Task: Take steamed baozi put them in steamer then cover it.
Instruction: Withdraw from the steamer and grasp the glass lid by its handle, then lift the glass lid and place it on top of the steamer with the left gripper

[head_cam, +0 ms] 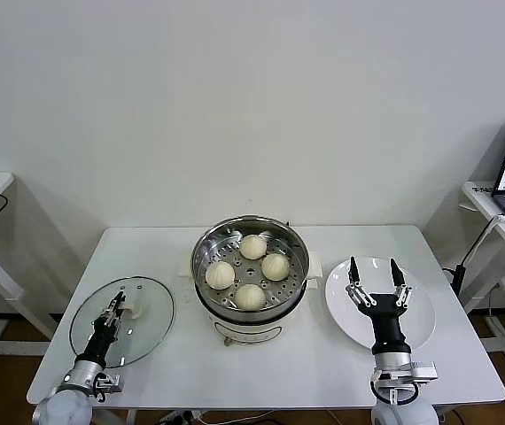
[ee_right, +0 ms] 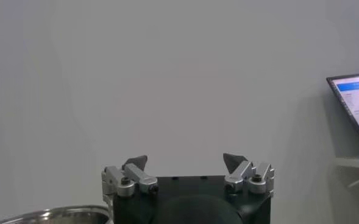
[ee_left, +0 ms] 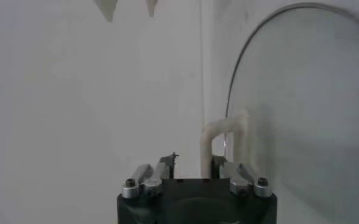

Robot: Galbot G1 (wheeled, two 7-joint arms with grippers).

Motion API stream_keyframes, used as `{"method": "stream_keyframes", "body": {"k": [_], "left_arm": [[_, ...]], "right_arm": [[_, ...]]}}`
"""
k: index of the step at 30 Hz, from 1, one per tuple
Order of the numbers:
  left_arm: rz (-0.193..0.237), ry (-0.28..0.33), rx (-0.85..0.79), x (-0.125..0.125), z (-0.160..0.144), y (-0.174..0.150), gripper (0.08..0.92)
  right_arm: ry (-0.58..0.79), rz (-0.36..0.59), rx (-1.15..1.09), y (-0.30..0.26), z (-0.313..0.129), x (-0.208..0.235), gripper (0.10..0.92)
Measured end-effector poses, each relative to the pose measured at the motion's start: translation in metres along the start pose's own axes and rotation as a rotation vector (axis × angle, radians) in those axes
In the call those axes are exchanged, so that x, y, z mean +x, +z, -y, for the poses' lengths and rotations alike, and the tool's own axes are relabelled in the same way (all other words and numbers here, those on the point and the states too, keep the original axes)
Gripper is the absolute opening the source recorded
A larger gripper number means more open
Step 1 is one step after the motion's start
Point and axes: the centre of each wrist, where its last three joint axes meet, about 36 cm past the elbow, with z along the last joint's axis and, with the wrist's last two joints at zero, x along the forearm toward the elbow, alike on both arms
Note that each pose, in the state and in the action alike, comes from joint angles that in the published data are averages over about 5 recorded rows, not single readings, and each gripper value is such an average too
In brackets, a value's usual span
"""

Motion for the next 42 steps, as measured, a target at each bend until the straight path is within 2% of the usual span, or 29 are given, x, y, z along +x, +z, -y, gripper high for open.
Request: {"method": "stream_keyframes", "body": {"k": [4, 11, 18, 24, 32, 42], "left_arm": [[-0.007, -0.016, -0.004, 0.002, -0.005, 0.0, 0.193], [-0.036, -0.069, -0.027, 0.011, -0.029, 0.003, 0.186], [-0.102, -0.145, -0.05, 0.026, -0.076, 0.002, 0.186], [-0.137, -0.184, -0.045, 0.038, -0.126, -0.017, 0.186], [-0.119, -0.197, -0.02, 0.04, -0.183, -0.071, 0.186], [-0.051, -0.172, 0.044, 0.028, -0.217, -0.147, 0.186]], "right_arm": [[0.001, 0.004, -0.002, -0.001, 0.0, -0.001, 0.823], [-0.001, 0.012, -0.004, -0.004, -0.001, -0.002, 0.823], [-0.004, 0.013, -0.004, -0.007, -0.001, -0.003, 0.823], [-0.003, 0.008, 0.002, -0.008, 0.003, -0.004, 0.823], [0.011, 0.013, 0.002, -0.009, 0.006, -0.004, 0.823], [0.031, 0.014, 0.006, -0.006, 0.008, -0.004, 0.823]]}}
